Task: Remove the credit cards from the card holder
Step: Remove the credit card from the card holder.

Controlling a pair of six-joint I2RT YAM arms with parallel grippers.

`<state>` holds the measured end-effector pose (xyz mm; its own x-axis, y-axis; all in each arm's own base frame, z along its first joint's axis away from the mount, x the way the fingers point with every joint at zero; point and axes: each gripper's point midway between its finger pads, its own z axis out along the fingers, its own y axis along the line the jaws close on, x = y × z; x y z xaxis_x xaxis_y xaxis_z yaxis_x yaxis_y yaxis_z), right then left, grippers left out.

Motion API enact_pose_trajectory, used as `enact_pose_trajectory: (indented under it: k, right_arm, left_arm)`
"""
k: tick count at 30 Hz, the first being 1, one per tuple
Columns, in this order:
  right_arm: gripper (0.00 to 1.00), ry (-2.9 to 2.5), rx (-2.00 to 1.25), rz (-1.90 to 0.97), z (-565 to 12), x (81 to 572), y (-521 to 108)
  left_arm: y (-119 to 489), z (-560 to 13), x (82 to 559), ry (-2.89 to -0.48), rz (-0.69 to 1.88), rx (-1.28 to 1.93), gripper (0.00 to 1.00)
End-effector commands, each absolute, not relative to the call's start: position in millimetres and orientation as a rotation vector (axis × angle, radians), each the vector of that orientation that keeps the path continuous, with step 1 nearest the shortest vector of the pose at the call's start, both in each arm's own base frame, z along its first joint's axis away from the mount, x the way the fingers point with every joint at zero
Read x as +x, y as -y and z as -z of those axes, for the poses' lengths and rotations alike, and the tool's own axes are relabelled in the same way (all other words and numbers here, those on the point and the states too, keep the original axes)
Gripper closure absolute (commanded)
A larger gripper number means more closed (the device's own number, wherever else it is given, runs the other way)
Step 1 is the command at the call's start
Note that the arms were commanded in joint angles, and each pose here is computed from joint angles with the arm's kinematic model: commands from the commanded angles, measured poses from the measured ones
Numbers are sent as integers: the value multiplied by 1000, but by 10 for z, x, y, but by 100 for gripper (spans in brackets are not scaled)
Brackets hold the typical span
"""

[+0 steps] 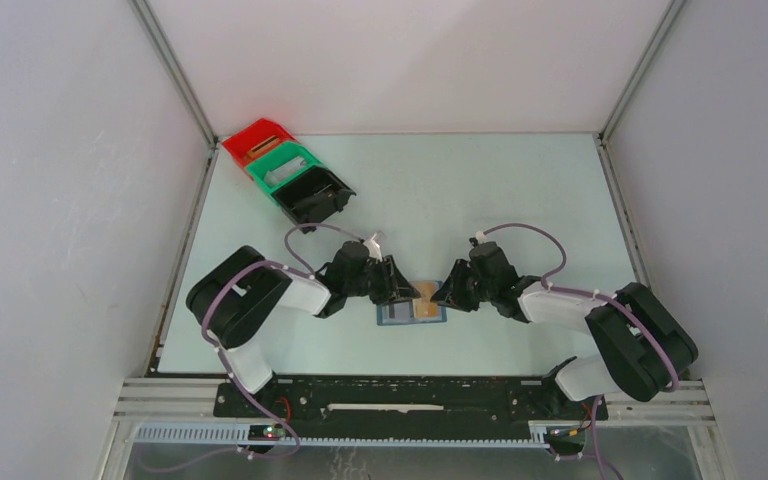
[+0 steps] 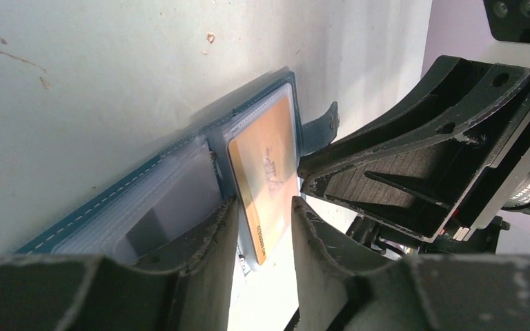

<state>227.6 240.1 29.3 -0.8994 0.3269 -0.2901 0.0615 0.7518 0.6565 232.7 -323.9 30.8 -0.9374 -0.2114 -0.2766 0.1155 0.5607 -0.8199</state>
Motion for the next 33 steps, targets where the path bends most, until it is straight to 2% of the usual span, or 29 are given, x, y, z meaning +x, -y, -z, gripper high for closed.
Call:
enact_pose_trajectory:
  k: [1,7,22,33]
  right_arm:
    - [65,-2493,260,-969,-459,2408,-2490]
    - [66,-2489,259,-967,-465,2415,-2486]
    - [65,-2430,269,-939,-624,2603,-2504]
    - [66,-2469,268,-853,-478,2650,-2451]
  left_arm:
    - [3217,-198,2332,-2493,1285,-88,64]
    - [3211,-194,2322,-2491,1287,-87,68]
    - [3183,-236,2296,-2470,1300,-87,64]
    - [3175,-235,2298,-2471,1305,-92,63]
